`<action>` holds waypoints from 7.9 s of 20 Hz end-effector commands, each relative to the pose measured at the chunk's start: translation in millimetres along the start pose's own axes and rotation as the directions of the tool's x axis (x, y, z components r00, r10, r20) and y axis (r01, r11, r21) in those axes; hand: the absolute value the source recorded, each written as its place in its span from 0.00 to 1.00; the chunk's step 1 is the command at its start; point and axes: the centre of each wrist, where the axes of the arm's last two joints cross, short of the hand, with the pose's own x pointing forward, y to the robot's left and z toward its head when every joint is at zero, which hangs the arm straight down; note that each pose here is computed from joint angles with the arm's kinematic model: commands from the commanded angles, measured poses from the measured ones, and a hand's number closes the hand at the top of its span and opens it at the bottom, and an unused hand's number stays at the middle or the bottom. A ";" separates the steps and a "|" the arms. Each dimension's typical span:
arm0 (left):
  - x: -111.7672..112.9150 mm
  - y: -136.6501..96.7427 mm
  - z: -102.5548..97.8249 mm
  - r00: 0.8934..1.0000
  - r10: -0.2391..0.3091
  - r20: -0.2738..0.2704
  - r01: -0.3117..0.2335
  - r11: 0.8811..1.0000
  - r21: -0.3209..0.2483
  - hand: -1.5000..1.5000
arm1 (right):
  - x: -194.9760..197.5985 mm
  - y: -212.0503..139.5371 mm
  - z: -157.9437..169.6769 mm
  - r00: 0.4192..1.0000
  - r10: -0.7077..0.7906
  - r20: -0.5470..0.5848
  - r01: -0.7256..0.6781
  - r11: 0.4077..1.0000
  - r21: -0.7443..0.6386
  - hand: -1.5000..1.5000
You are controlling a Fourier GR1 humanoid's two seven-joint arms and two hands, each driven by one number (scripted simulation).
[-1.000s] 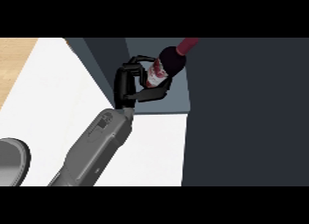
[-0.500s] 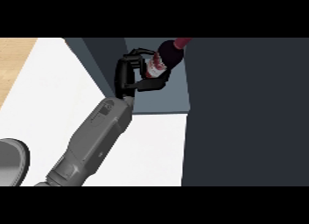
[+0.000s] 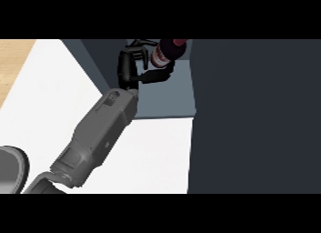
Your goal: Pick up the wine, place it into the cabinet and close the cabinet
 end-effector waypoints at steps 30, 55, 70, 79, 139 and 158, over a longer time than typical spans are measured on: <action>-23.8 15.9 -5.8 0.992 0.039 -0.124 -0.025 0.993 0.117 0.00 | 12.4 12.0 7.4 0.998 -0.041 0.049 0.037 0.997 0.071 0.00; -49.8 29.8 18.8 0.995 -0.035 -0.090 0.047 0.990 0.137 0.00 | 9.6 11.6 2.7 0.998 -0.033 0.059 0.028 0.996 0.083 0.00; -54.6 30.8 25.0 0.996 0.059 -0.065 -0.058 0.998 0.010 0.00 | 20.8 14.3 0.9 0.998 -0.054 0.042 0.050 0.994 0.092 0.00; -46.6 26.1 17.6 0.981 0.178 -0.074 -0.176 0.984 0.029 0.00 | 11.9 21.0 -0.6 0.996 -0.067 0.054 0.061 0.992 0.107 0.00; 90.4 106.4 260.1 0.948 0.316 -0.033 -0.317 0.934 -0.166 0.00 | 11.2 16.3 19.2 1.000 -0.010 -0.020 0.014 0.977 0.212 1.00; 118.0 203.4 243.3 0.954 0.299 0.033 -0.296 0.952 -0.071 0.00 | 15.7 74.4 35.7 0.983 -0.113 -0.146 0.172 0.846 0.504 1.00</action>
